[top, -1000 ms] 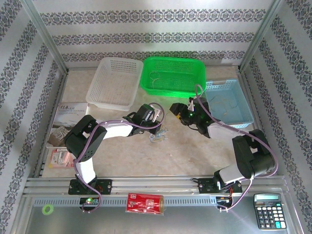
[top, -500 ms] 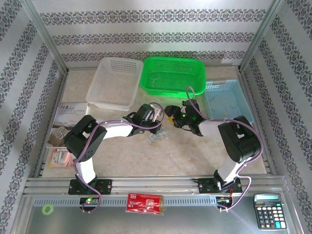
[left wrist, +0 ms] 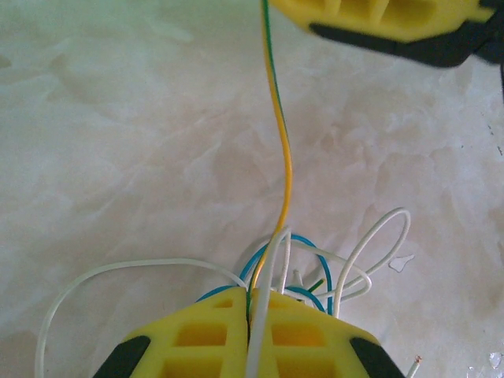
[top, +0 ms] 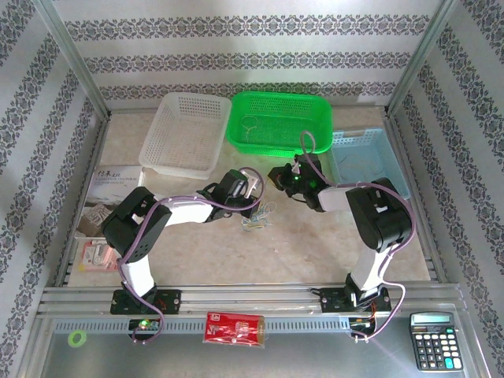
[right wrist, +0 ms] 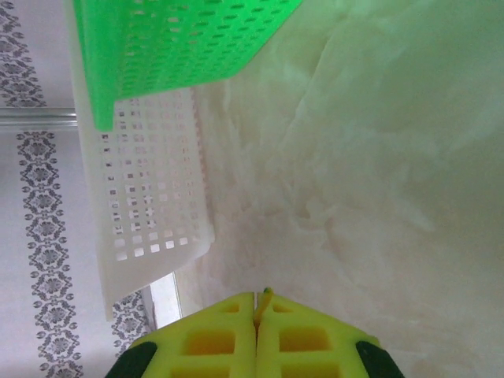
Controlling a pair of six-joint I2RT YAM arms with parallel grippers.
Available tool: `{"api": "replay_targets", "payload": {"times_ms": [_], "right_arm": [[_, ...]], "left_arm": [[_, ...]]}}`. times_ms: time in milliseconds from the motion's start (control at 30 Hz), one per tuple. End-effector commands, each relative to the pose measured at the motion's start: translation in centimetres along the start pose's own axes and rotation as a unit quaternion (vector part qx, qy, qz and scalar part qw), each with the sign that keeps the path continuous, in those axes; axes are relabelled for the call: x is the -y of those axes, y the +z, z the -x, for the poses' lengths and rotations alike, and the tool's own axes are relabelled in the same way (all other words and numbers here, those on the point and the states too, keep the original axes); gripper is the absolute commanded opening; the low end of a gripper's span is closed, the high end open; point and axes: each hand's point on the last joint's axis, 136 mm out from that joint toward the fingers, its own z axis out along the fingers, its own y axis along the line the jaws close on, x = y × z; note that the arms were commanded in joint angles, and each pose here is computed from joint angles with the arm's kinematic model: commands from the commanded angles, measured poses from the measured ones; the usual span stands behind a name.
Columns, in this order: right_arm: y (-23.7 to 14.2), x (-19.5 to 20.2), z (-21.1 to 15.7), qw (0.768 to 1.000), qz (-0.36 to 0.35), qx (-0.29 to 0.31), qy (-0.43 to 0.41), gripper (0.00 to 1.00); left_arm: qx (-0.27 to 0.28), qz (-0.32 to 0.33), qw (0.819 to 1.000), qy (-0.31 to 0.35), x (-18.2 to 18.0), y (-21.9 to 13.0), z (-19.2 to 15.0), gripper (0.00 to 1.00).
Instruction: Untangle the cables
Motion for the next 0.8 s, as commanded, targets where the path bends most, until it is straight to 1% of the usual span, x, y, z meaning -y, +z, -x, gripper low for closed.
{"api": "replay_targets", "payload": {"times_ms": [0,33,67,133,233,300,400,533,633,767], "right_arm": [[-1.5,-3.5,0.7,0.998,0.041,0.008,-0.046,0.0],[-1.8,-4.0,0.7,0.998,0.045,0.007,-0.054,0.0],[-2.1,-4.7,0.6,0.997,0.05,0.006,-0.063,0.0],[-2.6,-5.7,0.4,0.995,0.053,0.003,-0.08,0.0],[-3.5,-7.5,-0.1,0.992,0.058,-0.002,-0.111,0.0],[-4.0,-8.5,-0.5,0.989,0.058,-0.004,-0.133,0.0],[-4.8,-10.2,-1.1,0.984,0.056,-0.007,-0.167,0.0],[-5.8,-12.3,-2.2,0.976,0.057,-0.011,-0.21,0.0],[-6.5,-13.7,-2.9,0.97,0.057,-0.014,-0.235,0.0],[-7.2,-15.3,-3.6,0.965,0.06,-0.014,-0.256,0.0]], "left_arm": [[0.035,-0.014,0.999,-0.003,0.9,-1.1,1.5,0.0],[0.039,-0.012,0.999,-0.004,0.8,-1.3,1.7,0.01],[0.042,-0.011,0.999,-0.006,0.7,-1.5,1.8,0.06],[0.053,-0.01,0.998,-0.011,0.4,-2.1,2.3,0.22],[0.071,-0.006,0.997,-0.012,0.1,-3.5,3.1,0.43],[0.083,-0.002,0.996,-0.013,-0.2,-4.5,3.7,0.55],[0.101,0.003,0.995,-0.008,-0.3,-6.0,4.4,0.68],[0.121,0.001,0.993,0.001,-0.2,-7.6,5.4,0.78],[0.131,-0.007,0.991,0.012,0.3,-8.2,5.9,0.81],[0.135,-0.022,0.99,0.017,0.9,-8.3,6.2,0.82]]}}
